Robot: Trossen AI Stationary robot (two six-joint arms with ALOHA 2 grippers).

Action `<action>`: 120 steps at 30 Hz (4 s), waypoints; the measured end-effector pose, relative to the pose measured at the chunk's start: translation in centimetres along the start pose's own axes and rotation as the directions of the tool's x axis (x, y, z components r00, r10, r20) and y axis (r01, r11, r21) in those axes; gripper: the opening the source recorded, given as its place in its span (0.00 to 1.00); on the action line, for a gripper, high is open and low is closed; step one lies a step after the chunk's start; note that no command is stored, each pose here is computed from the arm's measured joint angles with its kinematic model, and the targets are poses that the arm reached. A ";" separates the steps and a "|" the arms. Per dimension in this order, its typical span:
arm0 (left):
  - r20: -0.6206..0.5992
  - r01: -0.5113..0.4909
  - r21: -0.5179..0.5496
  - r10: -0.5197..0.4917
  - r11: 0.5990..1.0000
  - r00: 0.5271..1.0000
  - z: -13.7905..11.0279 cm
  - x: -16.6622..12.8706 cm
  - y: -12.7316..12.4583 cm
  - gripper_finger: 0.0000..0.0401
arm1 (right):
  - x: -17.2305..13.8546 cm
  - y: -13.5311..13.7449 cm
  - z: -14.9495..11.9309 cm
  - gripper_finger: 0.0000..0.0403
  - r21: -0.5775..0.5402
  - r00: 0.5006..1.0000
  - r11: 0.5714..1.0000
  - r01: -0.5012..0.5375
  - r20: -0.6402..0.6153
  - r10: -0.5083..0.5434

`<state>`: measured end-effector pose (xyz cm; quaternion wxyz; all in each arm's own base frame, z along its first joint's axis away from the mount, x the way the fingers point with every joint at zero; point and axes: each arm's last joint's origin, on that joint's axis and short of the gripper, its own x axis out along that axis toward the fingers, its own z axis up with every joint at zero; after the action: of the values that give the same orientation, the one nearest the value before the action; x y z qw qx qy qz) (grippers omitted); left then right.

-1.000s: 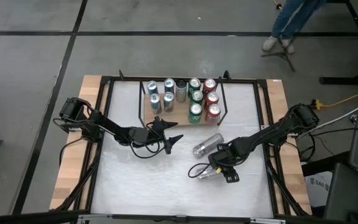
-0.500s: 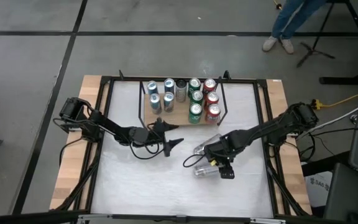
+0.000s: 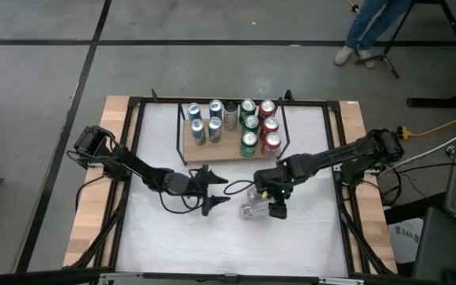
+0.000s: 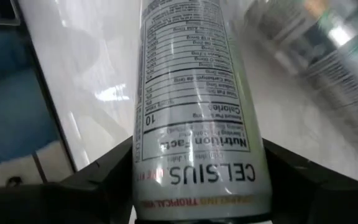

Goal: Sort soda cans
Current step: Put the white-yellow soda can on the shelf and align with the other white-yellow soda can

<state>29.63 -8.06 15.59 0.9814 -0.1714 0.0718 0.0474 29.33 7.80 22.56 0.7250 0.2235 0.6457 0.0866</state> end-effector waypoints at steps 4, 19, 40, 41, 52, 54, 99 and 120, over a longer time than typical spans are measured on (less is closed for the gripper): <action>-0.036 -0.025 0.003 0.026 1.000 0.999 -0.6 -0.2 -0.3 0.81 | -1.0 0.1 0.8 0.66 0.003 0.999 1.000 -0.014 0.041 0.014; -0.067 -0.095 0.015 0.096 0.995 0.993 -1.5 -0.5 -0.5 0.81 | -1.9 -0.2 2.0 0.66 0.112 0.991 0.994 -0.013 0.132 -0.002; -0.134 -0.248 -0.008 0.245 0.969 0.960 -2.5 -0.7 0.6 0.81 | -3.1 -1.8 4.0 0.66 0.156 0.960 0.985 -0.074 0.279 0.028; -0.135 -0.250 -0.010 0.246 0.968 0.960 -2.4 -0.7 0.7 0.81 | -3.2 -1.8 4.1 0.66 0.154 0.958 0.985 -0.074 0.284 0.028; -0.134 -0.262 -0.020 0.257 0.965 0.957 -2.4 -0.6 0.9 0.81 | -3.3 -1.7 4.4 0.66 0.191 0.947 0.976 -0.103 0.318 0.037; -0.134 -0.265 -0.019 0.260 0.964 0.956 -2.4 -0.6 1.0 0.81 | -3.3 -1.6 4.5 0.66 0.200 0.944 0.973 -0.112 0.327 0.042; 0.097 -0.176 0.213 0.159 0.961 0.983 0.8 0.1 -0.2 0.81 | -5.2 -3.5 6.6 0.66 0.635 0.866 0.643 -0.428 0.493 0.089; -0.035 -0.192 0.423 0.227 0.886 0.973 2.7 2.6 -1.0 0.81 | -5.4 -3.2 7.0 0.66 0.662 0.847 0.561 -0.498 0.511 0.150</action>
<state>32.68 -7.86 18.03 0.9806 0.0490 0.1391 0.1294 34.77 1.27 26.49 0.6421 0.6425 0.4030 -0.1115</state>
